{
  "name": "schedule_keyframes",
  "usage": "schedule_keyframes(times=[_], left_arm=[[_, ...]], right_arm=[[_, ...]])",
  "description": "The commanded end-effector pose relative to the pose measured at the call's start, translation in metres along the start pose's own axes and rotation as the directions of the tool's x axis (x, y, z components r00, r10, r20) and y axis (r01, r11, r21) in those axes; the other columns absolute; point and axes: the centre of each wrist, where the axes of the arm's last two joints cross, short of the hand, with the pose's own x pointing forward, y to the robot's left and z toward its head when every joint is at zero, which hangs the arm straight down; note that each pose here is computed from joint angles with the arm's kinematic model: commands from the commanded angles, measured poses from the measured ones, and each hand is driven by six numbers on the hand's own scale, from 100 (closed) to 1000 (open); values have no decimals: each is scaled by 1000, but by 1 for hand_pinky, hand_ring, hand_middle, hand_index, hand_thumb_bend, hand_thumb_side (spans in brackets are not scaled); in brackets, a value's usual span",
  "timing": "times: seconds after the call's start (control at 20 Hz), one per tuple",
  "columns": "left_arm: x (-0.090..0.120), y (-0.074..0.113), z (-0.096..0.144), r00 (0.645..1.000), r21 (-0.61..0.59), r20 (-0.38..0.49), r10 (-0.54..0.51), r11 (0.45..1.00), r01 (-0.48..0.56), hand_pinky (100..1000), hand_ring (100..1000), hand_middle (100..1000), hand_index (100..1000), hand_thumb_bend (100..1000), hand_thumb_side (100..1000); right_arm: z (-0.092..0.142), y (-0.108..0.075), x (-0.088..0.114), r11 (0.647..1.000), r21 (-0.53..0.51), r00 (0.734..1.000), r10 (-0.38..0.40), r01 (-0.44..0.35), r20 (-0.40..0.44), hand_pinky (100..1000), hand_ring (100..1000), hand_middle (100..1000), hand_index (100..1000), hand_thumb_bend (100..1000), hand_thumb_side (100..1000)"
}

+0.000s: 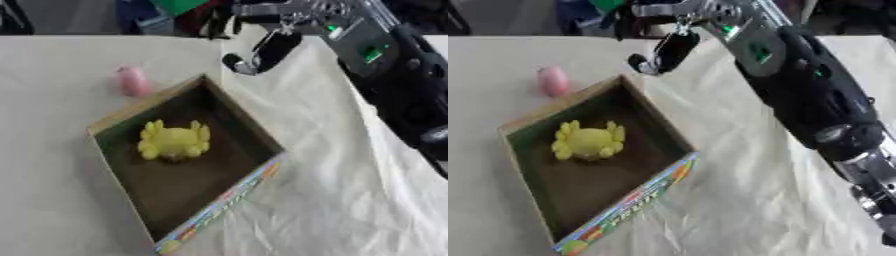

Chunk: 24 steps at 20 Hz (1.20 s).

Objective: Pick up objects on the table and place them in the box.

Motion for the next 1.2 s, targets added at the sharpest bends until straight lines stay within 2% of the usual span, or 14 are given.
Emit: schedule_keyframes(times=[0.05,0.3,0.55,0.85,1.2], left_arm=[[8,3,-11,998,-34,68,-15,999,17,498,634,654,725,100,913],[13,11,-24,987,-69,152,-55,995,66,498,637,656,729,100,868],[21,23,-41,964,-87,230,-132,984,155,498,639,660,739,100,826],[35,35,-65,913,-103,313,-260,947,305,498,643,669,764,100,778],[52,39,-89,838,-153,374,-396,865,478,509,658,688,805,100,718]], right_arm=[[29,-25,4,991,-127,998,28,-34,-48,725,820,726,947,100,200],[59,-33,1,965,-261,992,-18,-16,-127,682,774,646,892,100,212],[89,-40,-4,916,-400,979,-106,27,-176,653,736,580,860,100,251],[120,-42,-2,823,-559,958,-232,101,-168,647,702,548,840,100,292],[130,-33,-5,743,-647,937,-326,169,-129,661,704,545,835,100,297]])
